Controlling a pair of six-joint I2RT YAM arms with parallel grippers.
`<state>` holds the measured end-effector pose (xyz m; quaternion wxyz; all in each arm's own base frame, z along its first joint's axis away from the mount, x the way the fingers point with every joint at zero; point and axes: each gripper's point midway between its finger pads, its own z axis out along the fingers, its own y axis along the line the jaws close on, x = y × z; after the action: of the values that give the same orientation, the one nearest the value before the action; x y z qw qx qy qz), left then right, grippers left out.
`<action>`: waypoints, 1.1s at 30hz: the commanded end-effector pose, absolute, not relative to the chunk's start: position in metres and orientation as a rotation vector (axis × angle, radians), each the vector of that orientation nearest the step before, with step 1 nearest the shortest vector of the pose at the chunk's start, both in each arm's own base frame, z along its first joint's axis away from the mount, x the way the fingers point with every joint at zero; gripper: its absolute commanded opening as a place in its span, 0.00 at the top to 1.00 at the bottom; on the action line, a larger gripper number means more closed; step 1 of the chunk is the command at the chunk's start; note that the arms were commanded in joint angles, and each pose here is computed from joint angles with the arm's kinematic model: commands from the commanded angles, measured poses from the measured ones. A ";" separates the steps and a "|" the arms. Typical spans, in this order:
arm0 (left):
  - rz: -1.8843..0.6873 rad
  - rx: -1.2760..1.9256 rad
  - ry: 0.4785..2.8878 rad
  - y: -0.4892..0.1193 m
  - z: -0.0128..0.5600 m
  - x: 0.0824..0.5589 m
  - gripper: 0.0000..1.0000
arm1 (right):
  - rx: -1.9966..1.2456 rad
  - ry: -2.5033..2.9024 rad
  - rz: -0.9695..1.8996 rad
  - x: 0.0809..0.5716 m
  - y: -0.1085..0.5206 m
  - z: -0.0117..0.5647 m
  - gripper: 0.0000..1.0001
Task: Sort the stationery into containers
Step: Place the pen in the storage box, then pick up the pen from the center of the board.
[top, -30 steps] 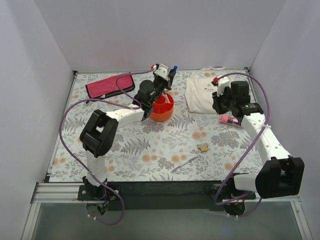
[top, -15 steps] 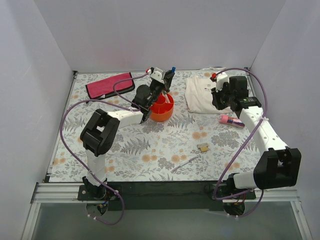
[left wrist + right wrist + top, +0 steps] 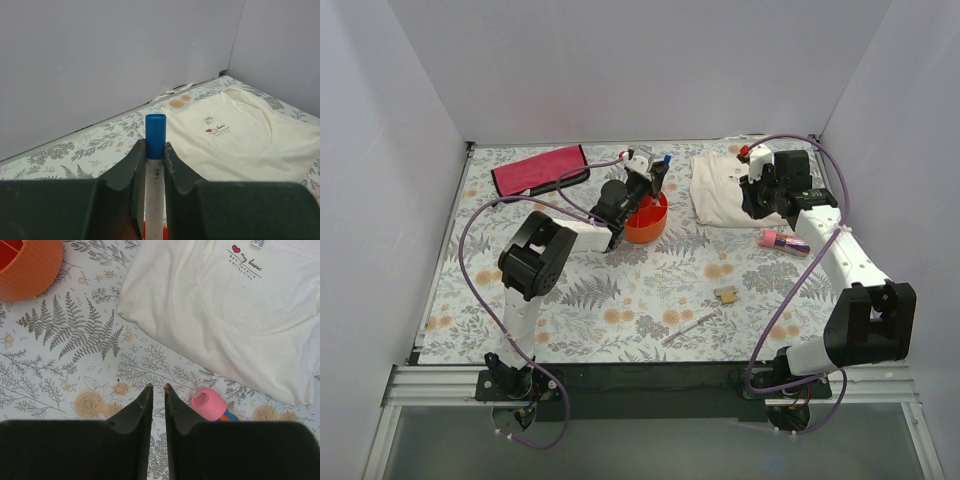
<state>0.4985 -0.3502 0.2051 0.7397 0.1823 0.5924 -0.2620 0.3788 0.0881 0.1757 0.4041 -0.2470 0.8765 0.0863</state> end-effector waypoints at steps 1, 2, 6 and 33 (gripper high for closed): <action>-0.567 0.359 1.229 -0.342 0.237 0.500 0.80 | -0.636 2.158 0.231 0.393 0.093 0.193 0.78; -0.565 0.360 1.226 -0.341 0.240 0.498 0.70 | -0.642 2.157 0.235 0.393 0.094 0.193 0.78; -0.567 0.355 1.205 -0.336 0.263 0.494 0.41 | -0.693 2.157 0.286 0.388 0.102 0.192 0.73; -0.124 -0.024 1.859 -0.074 0.247 0.372 0.03 | -2.495 1.210 0.494 0.152 0.266 0.070 0.43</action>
<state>0.3887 -0.0852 0.2950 0.6634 0.0177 0.7465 -0.0483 0.1581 0.2767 0.0863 0.1884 -0.8337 0.4770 0.2046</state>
